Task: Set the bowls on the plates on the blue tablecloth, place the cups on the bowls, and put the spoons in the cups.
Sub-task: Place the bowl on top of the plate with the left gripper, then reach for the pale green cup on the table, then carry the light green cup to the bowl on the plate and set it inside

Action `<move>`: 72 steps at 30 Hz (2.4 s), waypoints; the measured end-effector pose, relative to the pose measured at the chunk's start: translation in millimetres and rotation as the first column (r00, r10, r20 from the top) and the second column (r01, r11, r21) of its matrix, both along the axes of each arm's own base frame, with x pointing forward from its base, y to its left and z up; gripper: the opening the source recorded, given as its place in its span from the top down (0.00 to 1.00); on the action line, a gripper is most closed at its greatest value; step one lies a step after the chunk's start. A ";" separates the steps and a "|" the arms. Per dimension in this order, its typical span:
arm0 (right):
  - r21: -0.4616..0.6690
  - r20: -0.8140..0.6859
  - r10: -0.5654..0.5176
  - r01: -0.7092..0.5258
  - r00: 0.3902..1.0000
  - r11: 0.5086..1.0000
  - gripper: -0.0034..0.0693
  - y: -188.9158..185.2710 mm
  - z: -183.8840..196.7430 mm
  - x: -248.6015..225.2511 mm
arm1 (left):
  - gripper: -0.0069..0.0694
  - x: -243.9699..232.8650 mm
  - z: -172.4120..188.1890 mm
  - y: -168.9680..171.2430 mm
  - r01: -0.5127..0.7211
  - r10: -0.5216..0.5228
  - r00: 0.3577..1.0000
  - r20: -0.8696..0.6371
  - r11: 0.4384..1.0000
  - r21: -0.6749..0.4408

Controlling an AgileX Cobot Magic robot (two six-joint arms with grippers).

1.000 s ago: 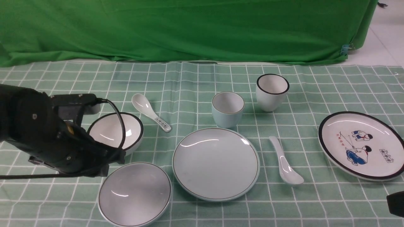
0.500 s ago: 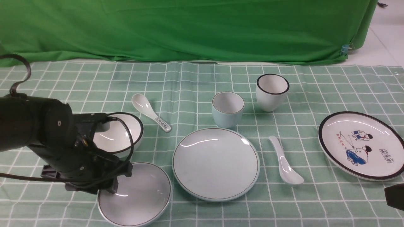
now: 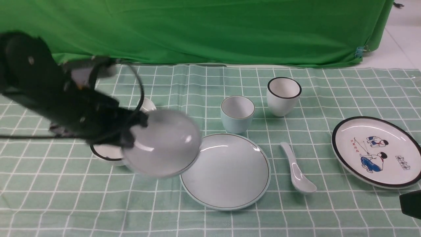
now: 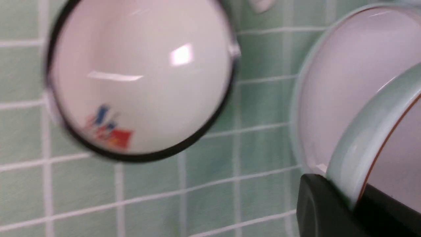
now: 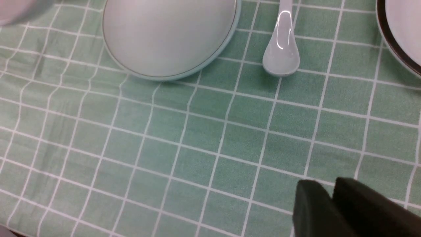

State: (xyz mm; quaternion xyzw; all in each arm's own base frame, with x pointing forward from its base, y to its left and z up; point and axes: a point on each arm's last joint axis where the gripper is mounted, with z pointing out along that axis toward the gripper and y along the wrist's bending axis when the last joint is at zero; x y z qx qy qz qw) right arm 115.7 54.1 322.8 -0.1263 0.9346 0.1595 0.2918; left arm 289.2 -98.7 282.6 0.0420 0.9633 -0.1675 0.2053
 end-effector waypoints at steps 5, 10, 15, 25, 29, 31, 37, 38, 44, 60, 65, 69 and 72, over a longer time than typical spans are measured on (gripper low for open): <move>0.000 0.000 0.001 -0.001 1.000 1.000 0.76 0.0 0.0 0.0 | 0.88 17.8 -11.0 -51.7 0.105 -0.106 0.994 -0.022 0.994 -0.023; 0.000 0.000 0.001 -0.001 1.000 1.000 0.76 0.0 0.0 0.0 | 0.88 35.9 -48.3 -85.1 0.144 -0.142 0.984 -0.103 0.990 0.010; 0.003 0.018 -0.005 0.005 1.000 1.000 0.76 0.2 0.8 2.0 | 0.88 52.8 -81.0 -93.1 0.124 -0.119 0.982 -0.145 0.992 0.032; -0.033 -0.044 0.017 -0.018 0.999 0.999 0.72 19.8 17.1 70.3 | 0.84 56.4 -94.7 -93.2 0.133 -0.122 0.980 -0.157 0.989 0.062; -0.058 -0.087 0.040 -0.045 0.995 0.997 0.52 38.6 16.2 125.5 | 0.71 57.5 -94.4 -93.1 0.133 -0.122 0.982 -0.145 0.989 0.064; -0.068 -0.117 0.055 -0.063 0.992 0.996 0.38 52.8 7.9 159.0 | 0.60 58.0 -93.2 -93.3 0.135 -0.125 0.982 -0.140 0.989 0.064; -0.083 -0.168 0.096 -0.111 0.981 0.990 0.25 91.7 -22.7 227.7 | 0.46 53.1 -70.2 -85.8 0.206 -0.181 0.969 -0.166 0.968 0.146; -0.084 -0.174 0.107 -0.123 0.979 0.989 0.25 102.1 -31.5 242.6 | 0.47 49.0 -59.4 -81.4 0.219 -0.190 0.967 -0.169 0.960 0.175; -0.061 -0.165 0.098 -0.110 0.981 0.992 0.24 135.3 -55.9 294.0 | 0.78 25.1 -15.4 -63.8 0.228 -0.206 0.972 -0.116 0.947 0.225; -0.054 -0.214 0.044 -0.056 0.976 0.997 0.29 156.4 -125.3 334.8 | 0.90 -74.6 17.8 -13.5 0.202 -0.197 0.979 -0.045 0.956 0.213; -0.055 -0.212 0.049 -0.062 0.976 0.997 0.73 157.1 -126.5 335.0 | 0.90 -89.1 33.6 -7.7 0.168 -0.173 0.985 0.012 0.971 0.170; -0.060 -0.208 0.057 -0.071 0.977 0.996 0.82 155.4 -115.0 331.4 | 0.90 -94.4 40.0 -5.2 0.163 -0.172 0.984 0.042 0.973 0.160; -0.062 -0.163 0.082 -0.093 0.983 0.994 0.82 150.7 -79.0 321.2 | 0.90 -95.2 40.9 -4.8 0.163 -0.172 0.984 0.046 0.974 0.159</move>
